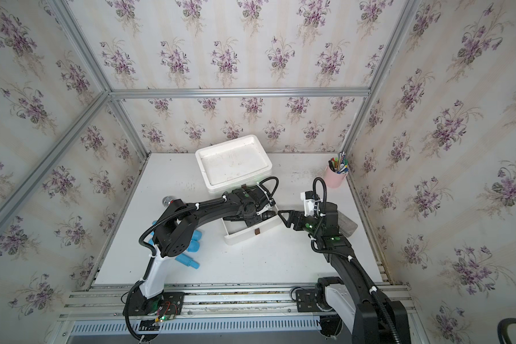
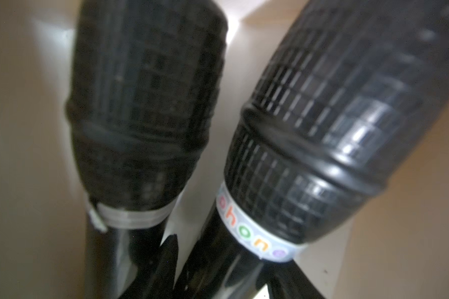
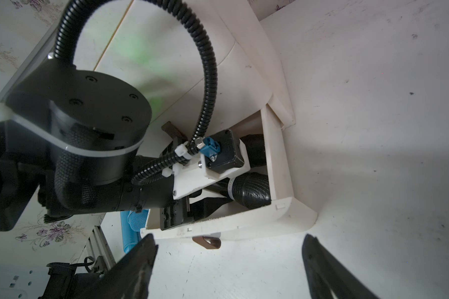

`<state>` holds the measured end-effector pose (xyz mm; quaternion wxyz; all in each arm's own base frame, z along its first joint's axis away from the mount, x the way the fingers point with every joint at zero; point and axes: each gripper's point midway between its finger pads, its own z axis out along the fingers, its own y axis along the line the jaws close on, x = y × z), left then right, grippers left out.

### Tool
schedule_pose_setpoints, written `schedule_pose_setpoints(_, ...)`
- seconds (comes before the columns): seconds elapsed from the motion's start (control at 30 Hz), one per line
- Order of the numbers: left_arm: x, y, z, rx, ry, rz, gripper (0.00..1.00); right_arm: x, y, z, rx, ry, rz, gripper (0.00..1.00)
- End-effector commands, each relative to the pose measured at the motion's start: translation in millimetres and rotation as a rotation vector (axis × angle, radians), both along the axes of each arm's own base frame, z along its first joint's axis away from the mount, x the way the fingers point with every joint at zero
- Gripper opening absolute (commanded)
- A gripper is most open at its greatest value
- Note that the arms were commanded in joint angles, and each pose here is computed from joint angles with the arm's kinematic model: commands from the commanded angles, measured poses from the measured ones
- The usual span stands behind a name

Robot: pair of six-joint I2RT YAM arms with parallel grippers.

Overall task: Take the microphone out of the drawer
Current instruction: Pick up the microphone from the drawer.

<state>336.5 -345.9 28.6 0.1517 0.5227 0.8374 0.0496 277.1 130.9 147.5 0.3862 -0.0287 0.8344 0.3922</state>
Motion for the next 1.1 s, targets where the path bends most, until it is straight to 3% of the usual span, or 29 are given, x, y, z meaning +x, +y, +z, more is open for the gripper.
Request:
schedule_pose_setpoints(0.0, -22, 1, -17, 0.018, 0.092, -0.017, 0.48, 2, 2, 7, 0.009, -0.028, 0.009, 0.86)
schedule_pose_setpoints(0.63, -6, 1, 30, 0.024, -0.067, -0.016, 0.23, -1, 2, 5, 0.021, -0.031, 0.007, 0.86)
schedule_pose_setpoints(1.07, 0, 1, 77, -0.026, -0.147, -0.021, 0.16, -1, -1, 9, 0.017, -0.040, -0.014, 0.86)
